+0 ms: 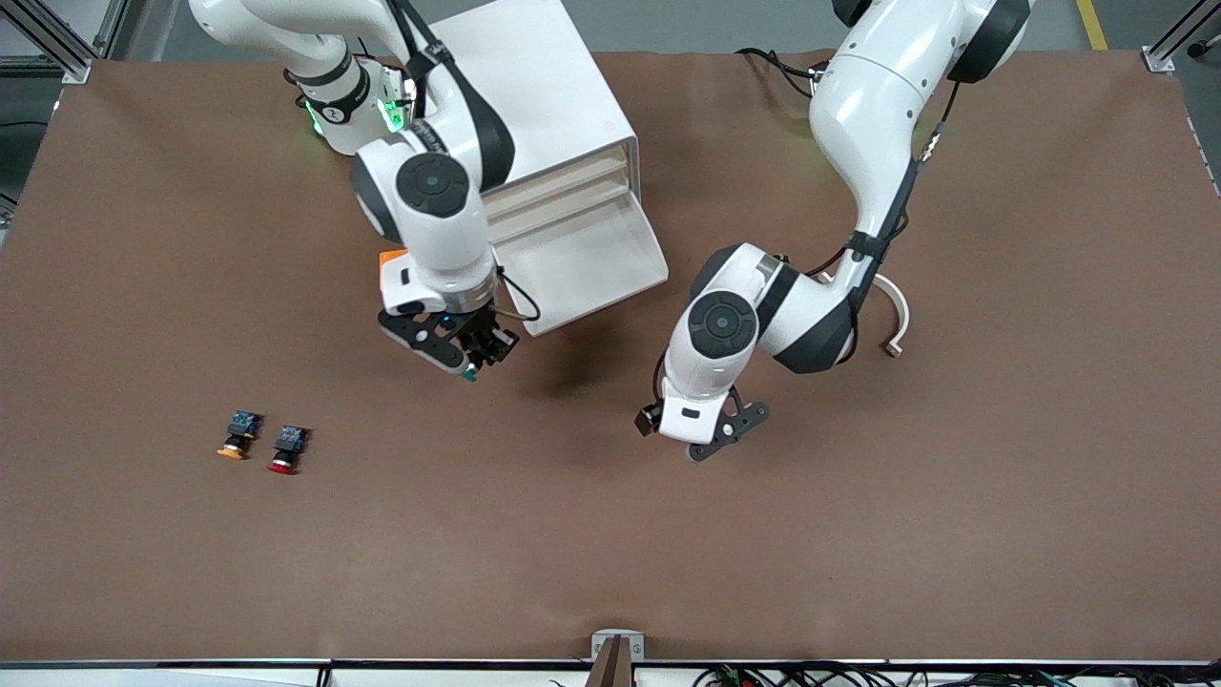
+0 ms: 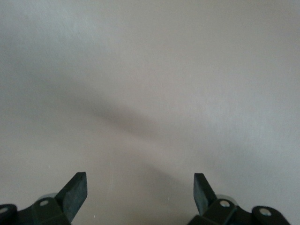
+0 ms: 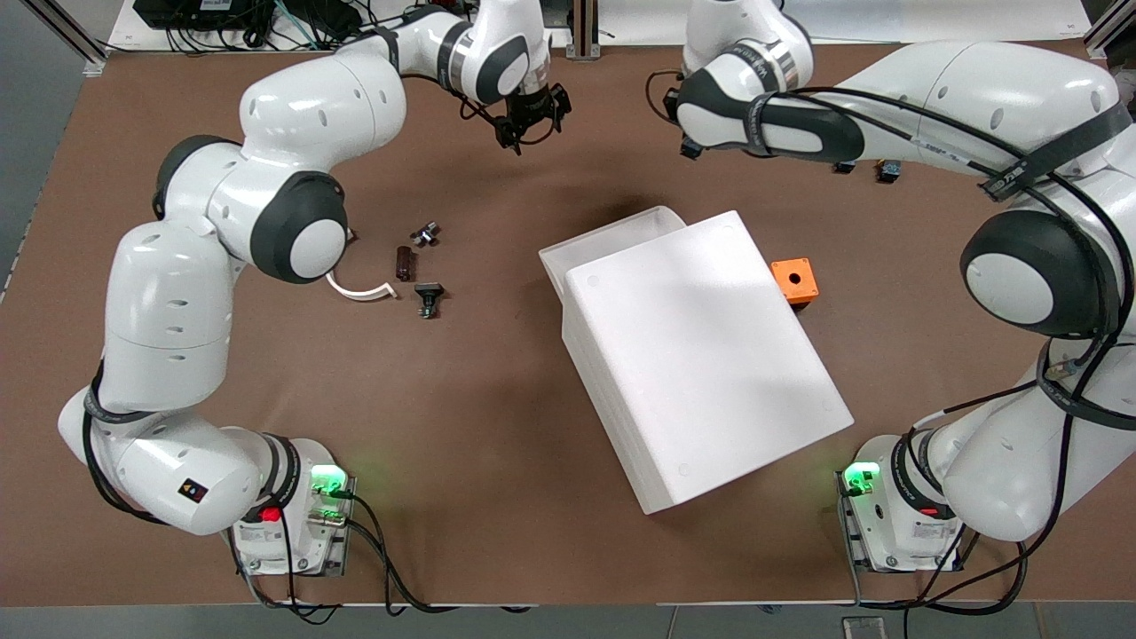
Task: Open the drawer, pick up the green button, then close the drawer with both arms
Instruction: 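Carry the green button away while the left gripper pushes the drawer shut, then lower the green button beside the red button with the right gripper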
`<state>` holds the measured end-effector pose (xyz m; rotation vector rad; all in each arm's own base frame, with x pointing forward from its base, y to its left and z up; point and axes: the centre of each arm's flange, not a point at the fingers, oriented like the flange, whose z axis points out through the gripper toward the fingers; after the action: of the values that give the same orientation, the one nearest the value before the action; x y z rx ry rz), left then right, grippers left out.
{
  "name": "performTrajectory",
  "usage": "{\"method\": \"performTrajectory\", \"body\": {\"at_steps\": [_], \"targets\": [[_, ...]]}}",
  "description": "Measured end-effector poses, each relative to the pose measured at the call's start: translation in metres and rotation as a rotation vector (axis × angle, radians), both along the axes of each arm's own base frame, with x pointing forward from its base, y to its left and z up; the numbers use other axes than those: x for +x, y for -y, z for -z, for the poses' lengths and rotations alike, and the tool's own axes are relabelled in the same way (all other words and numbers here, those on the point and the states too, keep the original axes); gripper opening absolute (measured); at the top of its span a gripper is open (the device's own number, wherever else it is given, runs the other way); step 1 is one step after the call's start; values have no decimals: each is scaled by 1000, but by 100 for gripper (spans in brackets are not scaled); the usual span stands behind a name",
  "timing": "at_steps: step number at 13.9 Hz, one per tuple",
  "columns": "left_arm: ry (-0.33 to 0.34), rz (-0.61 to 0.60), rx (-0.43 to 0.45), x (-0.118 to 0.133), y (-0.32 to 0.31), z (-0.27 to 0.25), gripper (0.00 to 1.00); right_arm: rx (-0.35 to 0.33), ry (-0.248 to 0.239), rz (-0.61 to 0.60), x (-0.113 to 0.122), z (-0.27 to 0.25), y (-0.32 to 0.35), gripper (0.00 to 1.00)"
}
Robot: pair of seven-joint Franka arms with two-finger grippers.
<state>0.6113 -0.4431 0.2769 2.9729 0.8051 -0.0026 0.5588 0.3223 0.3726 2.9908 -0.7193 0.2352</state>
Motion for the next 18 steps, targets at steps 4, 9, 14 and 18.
{"method": "performTrajectory", "body": {"at_steps": [4,9,14,18], "targets": [[4,70,-11,-41,37,17,100,-40,-27,-177,40,3,81,43],[-44,125,-20,-89,69,24,100,-56,3,-293,72,30,140,43],[-75,133,-26,-125,97,30,100,-65,33,-338,90,83,167,43],[-106,137,-15,-153,112,40,100,-81,29,-342,103,117,226,43]]}}
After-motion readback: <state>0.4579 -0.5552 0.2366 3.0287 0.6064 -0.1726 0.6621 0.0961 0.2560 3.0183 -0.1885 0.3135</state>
